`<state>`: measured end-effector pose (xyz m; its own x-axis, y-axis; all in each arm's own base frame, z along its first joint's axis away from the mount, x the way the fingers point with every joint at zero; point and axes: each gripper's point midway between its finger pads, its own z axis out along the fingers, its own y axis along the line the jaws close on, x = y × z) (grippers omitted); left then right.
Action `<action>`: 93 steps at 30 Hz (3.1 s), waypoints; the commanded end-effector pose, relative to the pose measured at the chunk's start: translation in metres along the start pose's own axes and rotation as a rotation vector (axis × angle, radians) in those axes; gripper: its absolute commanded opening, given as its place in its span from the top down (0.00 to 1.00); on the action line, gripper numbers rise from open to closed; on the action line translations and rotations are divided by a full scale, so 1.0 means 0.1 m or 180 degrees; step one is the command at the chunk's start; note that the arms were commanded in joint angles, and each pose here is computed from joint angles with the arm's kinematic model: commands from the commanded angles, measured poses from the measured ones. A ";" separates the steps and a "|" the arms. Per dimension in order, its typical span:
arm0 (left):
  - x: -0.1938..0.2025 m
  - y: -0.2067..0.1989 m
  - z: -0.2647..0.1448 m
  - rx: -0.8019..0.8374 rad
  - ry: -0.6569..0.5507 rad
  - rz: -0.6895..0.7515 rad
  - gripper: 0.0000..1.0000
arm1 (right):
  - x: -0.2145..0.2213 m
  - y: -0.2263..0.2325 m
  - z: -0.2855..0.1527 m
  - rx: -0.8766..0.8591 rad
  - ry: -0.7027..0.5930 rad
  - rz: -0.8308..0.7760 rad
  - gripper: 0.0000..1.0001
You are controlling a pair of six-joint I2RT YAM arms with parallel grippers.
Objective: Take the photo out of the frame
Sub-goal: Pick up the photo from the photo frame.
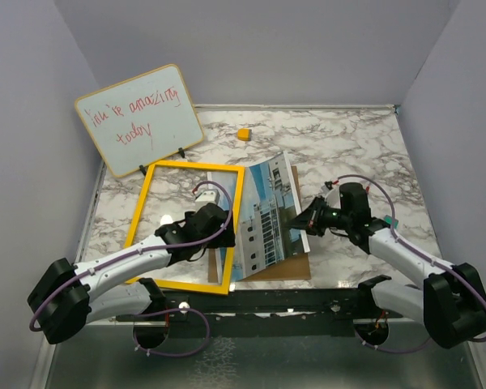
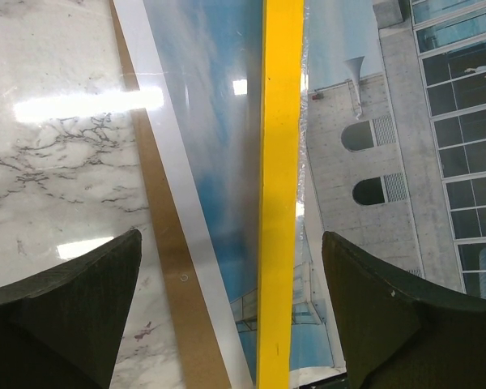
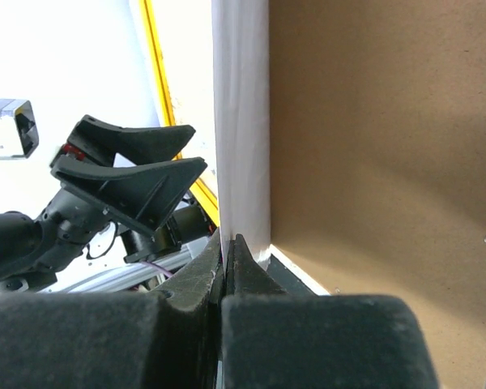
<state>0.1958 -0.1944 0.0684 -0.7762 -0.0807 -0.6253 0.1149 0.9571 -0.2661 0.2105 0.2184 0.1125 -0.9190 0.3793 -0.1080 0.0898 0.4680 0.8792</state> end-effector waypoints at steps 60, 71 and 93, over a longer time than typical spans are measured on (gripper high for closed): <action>-0.27 -0.43 0.32 -0.0511 0.0208 0.0700 1.00 | -0.04 -0.52 0.36 0.0412 0.0345 -0.0202 0.98; -0.52 -0.40 0.14 -0.0483 -0.0040 0.0532 1.00 | -0.06 -0.28 0.20 0.0026 0.0035 -0.0199 1.00; -0.59 -0.35 0.10 -0.0509 -0.0141 0.0441 1.00 | 0.02 0.61 -0.32 -0.1467 -0.0121 -0.0603 1.00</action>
<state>0.2281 -0.2341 0.0840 -0.7890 0.0767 -0.6096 0.1527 0.9855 -0.0737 0.2047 0.2201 0.1541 -0.8962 0.3874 -0.2161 -0.1600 0.1720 0.9720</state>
